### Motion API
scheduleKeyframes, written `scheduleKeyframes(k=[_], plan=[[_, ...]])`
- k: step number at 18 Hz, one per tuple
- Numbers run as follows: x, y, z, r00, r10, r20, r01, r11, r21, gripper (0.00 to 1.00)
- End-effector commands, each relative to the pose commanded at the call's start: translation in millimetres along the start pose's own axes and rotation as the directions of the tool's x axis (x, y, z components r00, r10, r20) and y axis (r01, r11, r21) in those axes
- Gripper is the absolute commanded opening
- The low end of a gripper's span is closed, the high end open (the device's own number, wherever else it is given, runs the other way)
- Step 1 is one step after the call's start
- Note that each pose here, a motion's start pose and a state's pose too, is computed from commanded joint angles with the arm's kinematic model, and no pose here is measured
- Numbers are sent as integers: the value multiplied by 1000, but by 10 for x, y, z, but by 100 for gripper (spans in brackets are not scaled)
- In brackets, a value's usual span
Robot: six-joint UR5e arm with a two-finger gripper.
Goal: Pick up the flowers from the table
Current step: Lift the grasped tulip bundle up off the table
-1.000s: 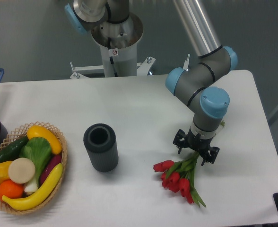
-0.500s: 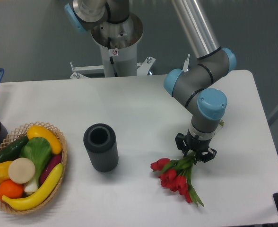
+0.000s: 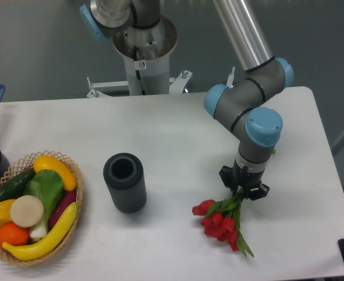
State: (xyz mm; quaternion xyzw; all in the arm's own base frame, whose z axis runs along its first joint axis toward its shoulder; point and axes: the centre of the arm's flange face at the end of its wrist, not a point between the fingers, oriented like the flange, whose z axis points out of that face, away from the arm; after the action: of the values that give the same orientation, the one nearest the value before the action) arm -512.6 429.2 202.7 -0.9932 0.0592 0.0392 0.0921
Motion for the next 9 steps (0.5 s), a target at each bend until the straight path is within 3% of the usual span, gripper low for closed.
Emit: scheduleKeyframes(k=[5, 9], plan=[[-17, -66, -443, 998, 7, 62, -9, 1000, 28, 27], [-34, -232, -1309, 984, 7, 181, -30, 992, 125, 27]])
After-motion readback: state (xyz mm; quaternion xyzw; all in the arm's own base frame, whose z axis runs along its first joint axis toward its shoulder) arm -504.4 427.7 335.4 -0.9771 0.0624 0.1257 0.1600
